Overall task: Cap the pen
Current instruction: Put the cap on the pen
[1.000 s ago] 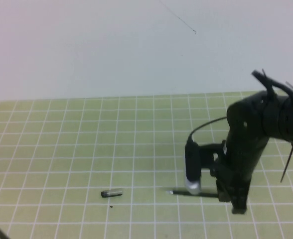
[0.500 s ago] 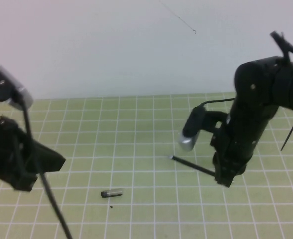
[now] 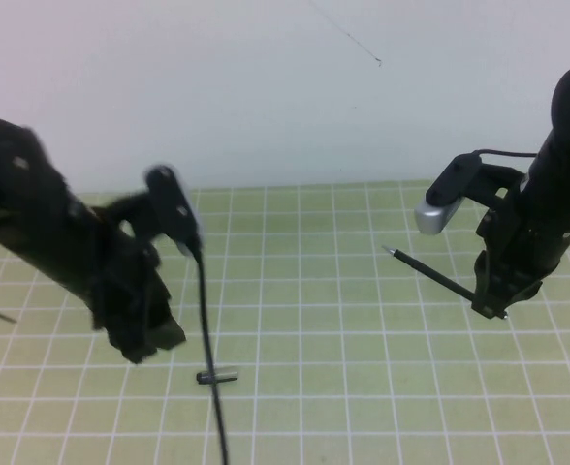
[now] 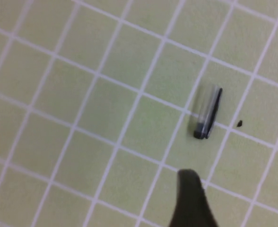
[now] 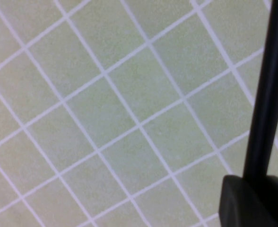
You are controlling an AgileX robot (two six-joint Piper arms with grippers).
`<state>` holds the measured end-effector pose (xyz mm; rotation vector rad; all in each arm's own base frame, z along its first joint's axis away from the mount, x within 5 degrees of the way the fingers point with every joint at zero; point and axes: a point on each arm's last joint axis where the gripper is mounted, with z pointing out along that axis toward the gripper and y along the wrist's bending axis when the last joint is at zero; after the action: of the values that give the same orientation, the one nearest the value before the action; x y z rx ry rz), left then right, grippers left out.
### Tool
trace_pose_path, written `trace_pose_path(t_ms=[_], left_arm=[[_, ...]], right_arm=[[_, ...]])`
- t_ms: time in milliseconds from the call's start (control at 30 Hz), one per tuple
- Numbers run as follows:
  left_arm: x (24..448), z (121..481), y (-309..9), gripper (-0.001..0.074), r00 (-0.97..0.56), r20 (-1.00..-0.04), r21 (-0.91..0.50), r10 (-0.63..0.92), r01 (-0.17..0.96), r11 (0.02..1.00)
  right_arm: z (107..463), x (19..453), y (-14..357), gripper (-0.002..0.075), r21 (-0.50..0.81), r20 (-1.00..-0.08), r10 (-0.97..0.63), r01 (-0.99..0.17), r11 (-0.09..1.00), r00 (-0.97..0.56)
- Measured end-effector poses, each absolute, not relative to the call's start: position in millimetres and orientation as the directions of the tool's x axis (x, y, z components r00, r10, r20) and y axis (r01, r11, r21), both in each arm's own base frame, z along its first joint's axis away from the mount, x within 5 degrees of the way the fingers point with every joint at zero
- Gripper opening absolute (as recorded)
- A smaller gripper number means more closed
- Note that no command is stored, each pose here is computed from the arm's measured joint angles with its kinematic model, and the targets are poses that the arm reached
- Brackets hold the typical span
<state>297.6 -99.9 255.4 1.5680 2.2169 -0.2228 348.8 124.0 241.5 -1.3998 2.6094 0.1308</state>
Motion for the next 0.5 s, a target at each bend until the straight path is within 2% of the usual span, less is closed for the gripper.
trace_pose_path(t_ms=[167, 300, 500], left_arm=[[306.6, 217.2, -122.9, 0.0393, -0.132, -0.296, 0.131, 0.946, 0.975, 0.178], [314.4, 192.6, -134.8, 0.0388, -0.048, -0.238, 0.162, 0.970, 0.983, 0.088], [322.9, 167.0, -142.7, 0.0388, -0.034, -0.232, 0.156, 0.972, 0.985, 0.071]], right_arm=[[243.8, 347.6, 119.3, -0.0003, -0.026, -0.165, -0.816, -0.825, 0.564, -0.553], [243.4, 344.5, 116.3, -0.0003, -0.016, -0.121, -0.814, -0.819, 0.573, -0.568], [244.5, 340.9, 114.4, -0.0001, 0.000, -0.089, -0.816, -0.819, 0.573, -0.571]])
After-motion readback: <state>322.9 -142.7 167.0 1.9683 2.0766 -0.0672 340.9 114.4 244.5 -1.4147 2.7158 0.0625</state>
